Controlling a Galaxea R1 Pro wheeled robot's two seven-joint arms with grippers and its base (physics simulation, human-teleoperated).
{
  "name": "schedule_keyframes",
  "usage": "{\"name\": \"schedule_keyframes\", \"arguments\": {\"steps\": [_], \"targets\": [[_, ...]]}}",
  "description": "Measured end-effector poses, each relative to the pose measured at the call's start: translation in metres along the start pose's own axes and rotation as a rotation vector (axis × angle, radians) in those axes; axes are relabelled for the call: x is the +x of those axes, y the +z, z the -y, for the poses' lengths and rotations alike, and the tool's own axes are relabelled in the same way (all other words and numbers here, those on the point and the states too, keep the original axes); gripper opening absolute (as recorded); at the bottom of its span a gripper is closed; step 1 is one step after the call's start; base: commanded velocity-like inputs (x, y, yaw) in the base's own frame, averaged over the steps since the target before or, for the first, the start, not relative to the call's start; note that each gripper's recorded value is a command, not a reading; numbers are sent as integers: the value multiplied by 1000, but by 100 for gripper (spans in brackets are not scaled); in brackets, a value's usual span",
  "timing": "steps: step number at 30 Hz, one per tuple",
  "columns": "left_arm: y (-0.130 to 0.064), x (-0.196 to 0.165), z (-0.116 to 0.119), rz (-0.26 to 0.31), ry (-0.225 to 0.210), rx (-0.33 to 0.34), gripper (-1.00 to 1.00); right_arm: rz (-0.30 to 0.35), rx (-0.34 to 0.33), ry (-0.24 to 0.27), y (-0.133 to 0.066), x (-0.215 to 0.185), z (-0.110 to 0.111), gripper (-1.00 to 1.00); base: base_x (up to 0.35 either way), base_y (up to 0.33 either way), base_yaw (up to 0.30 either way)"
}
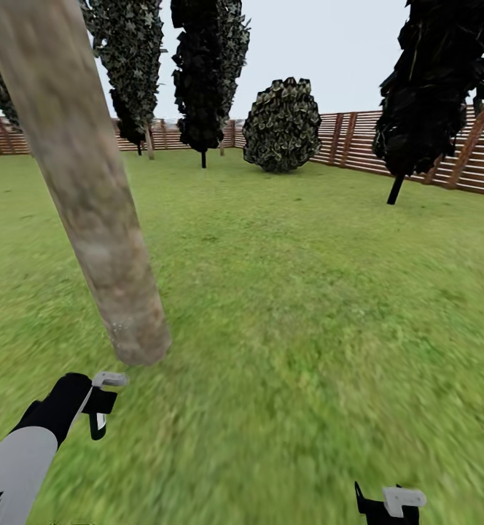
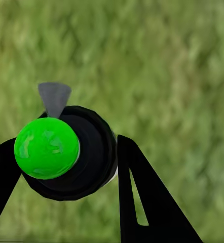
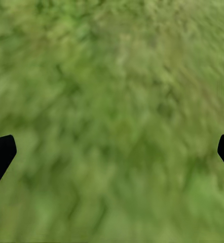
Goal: In the garden, pick up the pesticide atomizer on the floor and spray pesticide onto both trees until each tree trunk is fully covered.
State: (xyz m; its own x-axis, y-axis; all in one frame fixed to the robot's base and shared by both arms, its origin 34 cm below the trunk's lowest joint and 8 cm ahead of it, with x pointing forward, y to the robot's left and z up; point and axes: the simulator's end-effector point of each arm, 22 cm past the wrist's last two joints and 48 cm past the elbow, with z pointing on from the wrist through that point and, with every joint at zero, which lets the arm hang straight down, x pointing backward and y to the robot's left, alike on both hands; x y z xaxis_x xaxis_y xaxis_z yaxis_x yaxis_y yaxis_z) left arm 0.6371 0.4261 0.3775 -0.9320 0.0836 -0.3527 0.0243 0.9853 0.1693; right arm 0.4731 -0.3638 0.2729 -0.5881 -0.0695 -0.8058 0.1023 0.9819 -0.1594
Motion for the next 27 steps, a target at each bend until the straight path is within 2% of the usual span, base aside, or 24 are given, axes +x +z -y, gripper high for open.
{"name": "schedule_keyframes", "arguments": {"steps": [5, 9, 12, 14, 16, 18, 20, 23, 24, 26, 27], "targets": [[1, -1, 3, 5, -1, 6, -100, 1, 1, 1, 0, 0, 0, 100, 20, -13, 278], [-1, -21, 30, 64, 10, 45, -100, 2, 2, 1, 1, -1, 1, 100, 1, 0, 278], [-2, -28, 34, 79, 15, 49, -100, 3, 3, 1, 0, -1, 1, 100, 0, 0, 261], [-4, -30, 22, 85, 19, 31, -100, 2, 3, 1, 0, -1, 1, 100, 0, 0, 98], [-6, -28, -1, 85, 17, -1, -100, 2, 3, 1, 0, -1, 1, 100, 0, 0, 26], [-10, -35, -4, 102, 7, -3, -100, 2, 4, 1, 0, -1, 1, 100, 0, 0, 7], [-12, -45, 11, 123, 7, 19, -100, 2, 4, 1, 0, -1, 1, 100, 0, 0, 3], [-18, -64, 69, 162, 23, 97, -100, 1, 4, 1, 0, 0, 1, 100, 0, 0, 0], [-20, -69, 81, 172, 28, 114, -100, 1, 3, 1, 0, 0, 1, 100, 0, 0, 0], [-23, -73, 89, 180, 38, 123, -100, 1, 3, 1, 0, 0, 1, 100, 0, 0, 0], [-30, -87, 73, 197, 36, 101, -100, 1, 3, 1, 0, -1, 1, 100, 0, 0, 0]]}}
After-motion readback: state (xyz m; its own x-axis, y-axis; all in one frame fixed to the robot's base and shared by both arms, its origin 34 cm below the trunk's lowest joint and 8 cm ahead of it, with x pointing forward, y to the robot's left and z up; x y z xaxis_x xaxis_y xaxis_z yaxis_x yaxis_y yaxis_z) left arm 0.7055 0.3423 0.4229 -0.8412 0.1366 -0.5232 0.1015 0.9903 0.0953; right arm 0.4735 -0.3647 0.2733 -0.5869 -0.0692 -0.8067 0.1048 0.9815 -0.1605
